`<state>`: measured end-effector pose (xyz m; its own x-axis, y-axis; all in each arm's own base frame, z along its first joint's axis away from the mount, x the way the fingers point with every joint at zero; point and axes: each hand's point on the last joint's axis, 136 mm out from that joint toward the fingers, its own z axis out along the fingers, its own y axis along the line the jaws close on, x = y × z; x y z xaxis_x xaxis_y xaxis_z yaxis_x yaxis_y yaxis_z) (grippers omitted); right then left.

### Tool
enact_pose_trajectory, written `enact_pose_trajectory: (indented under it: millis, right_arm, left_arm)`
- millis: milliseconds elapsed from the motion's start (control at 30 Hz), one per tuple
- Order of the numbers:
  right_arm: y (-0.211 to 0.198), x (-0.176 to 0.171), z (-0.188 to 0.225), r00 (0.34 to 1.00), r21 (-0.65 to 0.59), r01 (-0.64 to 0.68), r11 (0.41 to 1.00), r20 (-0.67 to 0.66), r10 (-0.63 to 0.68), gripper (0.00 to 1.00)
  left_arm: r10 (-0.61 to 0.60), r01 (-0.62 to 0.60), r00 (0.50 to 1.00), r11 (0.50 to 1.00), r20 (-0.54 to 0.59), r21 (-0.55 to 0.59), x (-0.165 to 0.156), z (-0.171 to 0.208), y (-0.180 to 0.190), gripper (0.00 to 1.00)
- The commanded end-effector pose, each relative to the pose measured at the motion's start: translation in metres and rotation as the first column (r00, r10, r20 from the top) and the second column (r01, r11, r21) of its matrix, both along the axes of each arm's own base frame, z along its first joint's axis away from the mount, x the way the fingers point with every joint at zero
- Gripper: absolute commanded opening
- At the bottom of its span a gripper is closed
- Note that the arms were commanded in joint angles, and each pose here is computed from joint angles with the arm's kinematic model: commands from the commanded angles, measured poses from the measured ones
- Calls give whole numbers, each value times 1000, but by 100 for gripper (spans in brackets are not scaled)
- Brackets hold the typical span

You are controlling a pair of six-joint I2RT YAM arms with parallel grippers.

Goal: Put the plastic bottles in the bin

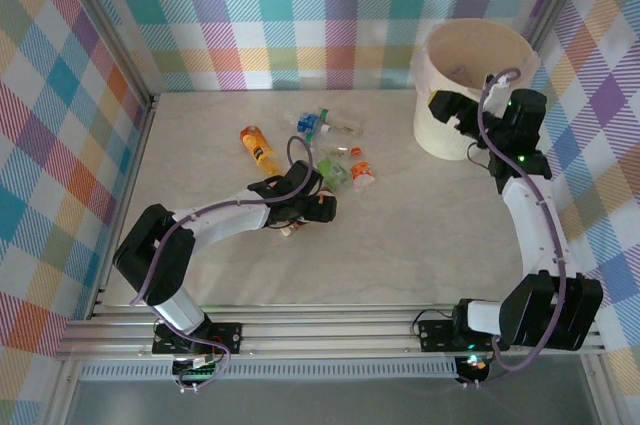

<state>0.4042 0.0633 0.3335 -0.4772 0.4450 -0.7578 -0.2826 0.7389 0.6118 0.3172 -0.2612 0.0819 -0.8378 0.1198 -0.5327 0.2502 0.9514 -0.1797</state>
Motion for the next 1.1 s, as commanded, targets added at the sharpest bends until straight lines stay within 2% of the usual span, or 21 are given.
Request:
enact_pose_trajectory:
  millis: [0, 300, 433, 567, 667, 900, 1067]
  right_arm:
    - [20, -21, 4, 992, 5, -117, 993, 39, 117, 100]
    - [22, -24, -10, 994, 15, -112, 994, 6, 112, 100]
    - [21, -22, -11, 994, 14, -105, 994, -1, 105, 100]
    - [20, -22, -14, 995, 10, -102, 995, -9, 102, 100]
    - [21, -22, -16, 995, 8, -103, 995, -15, 104, 100]
    - [19, -23, -20, 995, -7, -92, 996, -28, 92, 100]
    - [19, -22, -24, 995, -3, -94, 996, -41, 94, 100]
  left_arm:
    - [-42, 42, 999, 998, -6, 46, -1, -5, -2, 96]
    - [-105, 109, 993, 992, -58, 70, -5, -21, -10, 92]
    - [-201, 205, 976, 978, -77, 43, -17, -24, -31, 88]
    - [-220, 228, 973, 960, -69, 160, -18, -32, -34, 86]
    - [-194, 206, 978, 953, -72, 222, -16, -43, -29, 81]
    - [-169, 185, 982, 940, -78, 286, -23, -65, -22, 69]
    - [-168, 189, 981, 936, -98, 297, -29, -77, -20, 55]
